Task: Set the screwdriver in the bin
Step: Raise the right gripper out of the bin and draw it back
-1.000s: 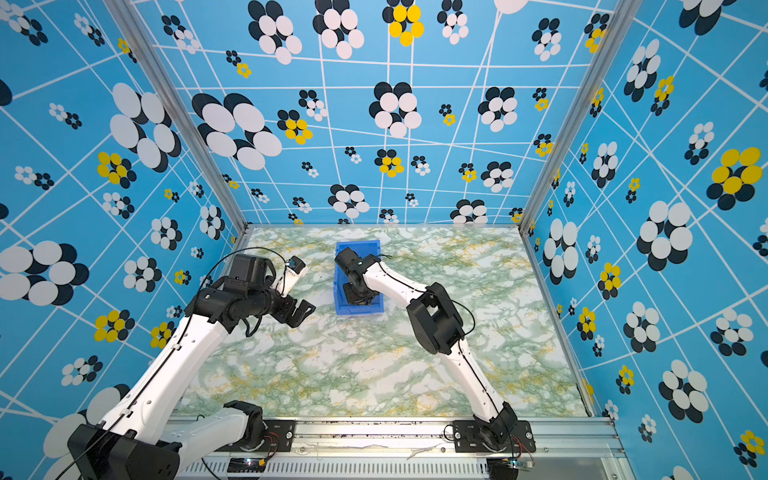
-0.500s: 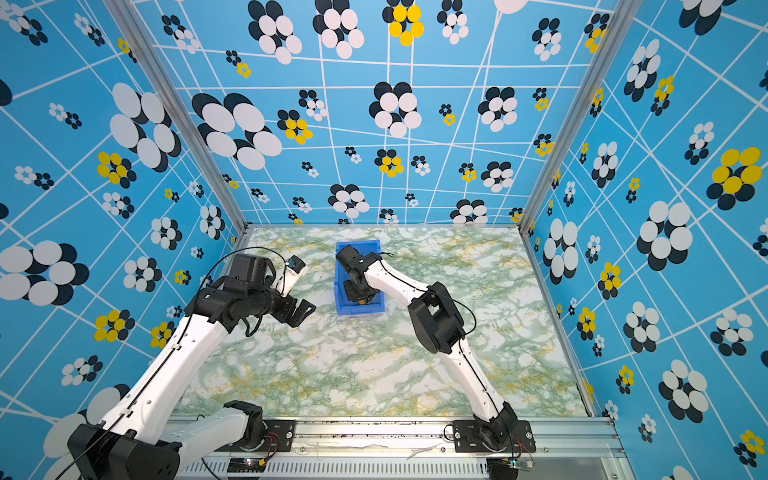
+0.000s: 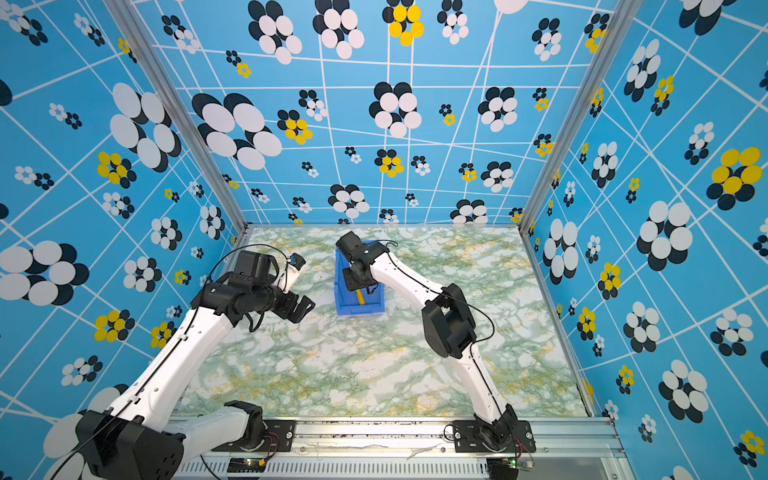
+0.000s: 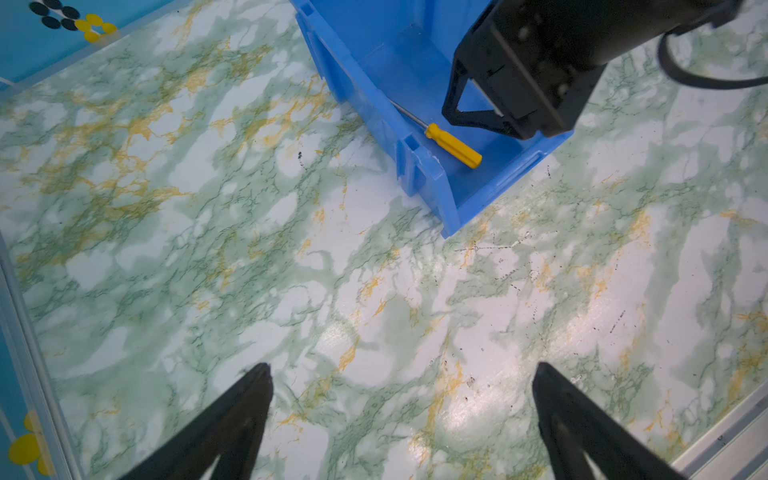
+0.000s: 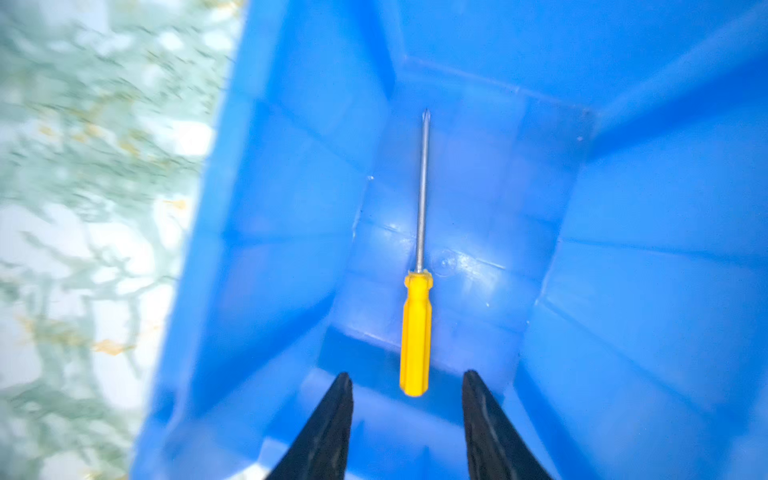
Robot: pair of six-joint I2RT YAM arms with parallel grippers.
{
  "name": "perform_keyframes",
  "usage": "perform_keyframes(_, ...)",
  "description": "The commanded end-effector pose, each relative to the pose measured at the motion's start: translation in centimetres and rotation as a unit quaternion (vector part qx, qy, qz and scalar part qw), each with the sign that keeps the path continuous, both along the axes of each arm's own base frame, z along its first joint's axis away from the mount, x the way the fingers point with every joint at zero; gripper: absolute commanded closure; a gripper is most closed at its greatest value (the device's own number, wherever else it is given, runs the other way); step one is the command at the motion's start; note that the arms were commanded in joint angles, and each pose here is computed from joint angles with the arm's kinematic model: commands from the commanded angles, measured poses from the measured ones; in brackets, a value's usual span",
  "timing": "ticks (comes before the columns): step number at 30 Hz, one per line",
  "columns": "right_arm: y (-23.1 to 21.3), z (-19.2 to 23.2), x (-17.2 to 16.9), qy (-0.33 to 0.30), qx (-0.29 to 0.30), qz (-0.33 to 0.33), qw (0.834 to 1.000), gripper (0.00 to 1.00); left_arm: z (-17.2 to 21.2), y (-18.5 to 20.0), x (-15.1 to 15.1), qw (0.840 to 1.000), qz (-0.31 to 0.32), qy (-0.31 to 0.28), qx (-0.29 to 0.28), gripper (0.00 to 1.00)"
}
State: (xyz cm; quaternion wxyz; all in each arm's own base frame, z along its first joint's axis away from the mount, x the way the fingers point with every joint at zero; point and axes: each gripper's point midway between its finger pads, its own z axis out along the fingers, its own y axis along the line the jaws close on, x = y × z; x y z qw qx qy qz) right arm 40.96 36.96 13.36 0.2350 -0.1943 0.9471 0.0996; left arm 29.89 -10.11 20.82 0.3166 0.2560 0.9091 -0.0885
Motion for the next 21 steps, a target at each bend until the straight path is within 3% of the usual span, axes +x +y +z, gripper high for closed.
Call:
perform_keyframes(1, -0.8, 6.0, -0.2, -0.055, 0.047, -0.004, 0.997, 0.5, 1.6, 1.1, 1.5, 0.999, 0.039, -0.019, -0.002, 0.01)
perform_keyframes(8, -3.4, 10.8, -2.8, -0.12, 0.103, -0.004, 0.987, 0.48, 1.6, 2.4, 2.1, 0.998, 0.064, -0.022, -0.011, 0.01)
perform_keyframes(11, -6.2, 11.1, -4.2, -0.15, 0.09, -0.017, 0.984, 0.45, 1.0, 2.8, 2.1, 0.997, 0.073, -0.015, -0.017, 0.01)
perform_keyframes(16, -11.1, 11.9, -6.0, -0.193, 0.055, -0.049, 0.978, 0.32, -0.1, 3.4, 2.2, 0.995, 0.089, -0.008, -0.033, 0.01)
perform_keyframes(21, -14.6, 11.5, -8.3, -0.201, 0.039, -0.073, 0.976, 0.3, -0.3, 4.0, 2.4, 0.994, 0.101, 0.003, -0.042, 0.01)
